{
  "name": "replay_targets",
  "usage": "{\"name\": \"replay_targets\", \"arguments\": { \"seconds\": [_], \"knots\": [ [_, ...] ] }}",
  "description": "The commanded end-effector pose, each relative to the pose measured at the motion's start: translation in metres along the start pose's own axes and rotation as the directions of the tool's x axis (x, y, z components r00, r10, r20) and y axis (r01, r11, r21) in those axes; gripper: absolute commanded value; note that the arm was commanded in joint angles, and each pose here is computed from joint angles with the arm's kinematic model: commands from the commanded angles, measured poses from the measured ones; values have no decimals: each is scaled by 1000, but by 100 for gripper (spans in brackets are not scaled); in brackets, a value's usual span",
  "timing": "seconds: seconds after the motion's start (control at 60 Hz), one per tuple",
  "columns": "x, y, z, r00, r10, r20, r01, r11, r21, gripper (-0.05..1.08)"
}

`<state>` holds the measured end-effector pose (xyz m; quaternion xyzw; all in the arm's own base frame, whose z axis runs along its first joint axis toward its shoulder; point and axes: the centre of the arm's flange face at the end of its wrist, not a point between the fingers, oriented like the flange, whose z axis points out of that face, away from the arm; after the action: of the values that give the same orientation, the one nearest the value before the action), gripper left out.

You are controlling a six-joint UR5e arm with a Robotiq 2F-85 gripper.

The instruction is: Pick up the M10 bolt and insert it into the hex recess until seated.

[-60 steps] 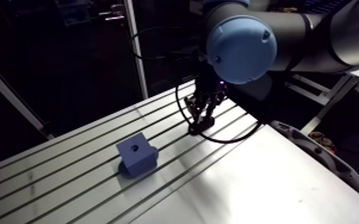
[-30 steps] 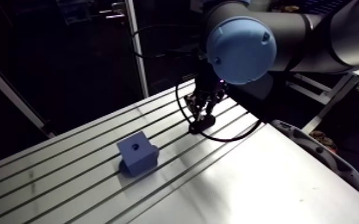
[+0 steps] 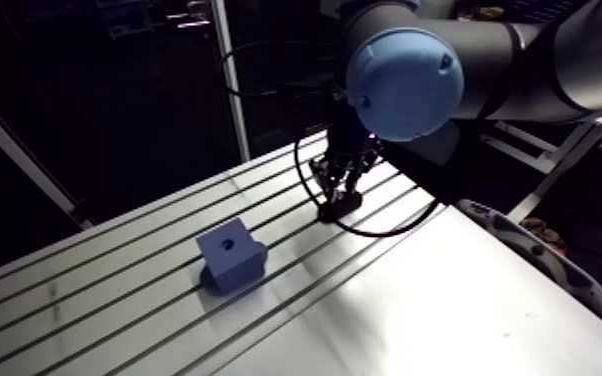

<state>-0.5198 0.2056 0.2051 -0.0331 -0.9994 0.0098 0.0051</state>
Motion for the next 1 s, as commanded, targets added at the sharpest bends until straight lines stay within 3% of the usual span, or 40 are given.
{"name": "replay_targets", "arguments": {
  "seconds": [0.017, 1.0],
  "knots": [
    [0, 0, 1, 1000, 1, 0, -1, 1000, 3, 50],
    [2, -2, 3, 1000, 4, 2, -4, 1000, 5, 59]
  ]
}}
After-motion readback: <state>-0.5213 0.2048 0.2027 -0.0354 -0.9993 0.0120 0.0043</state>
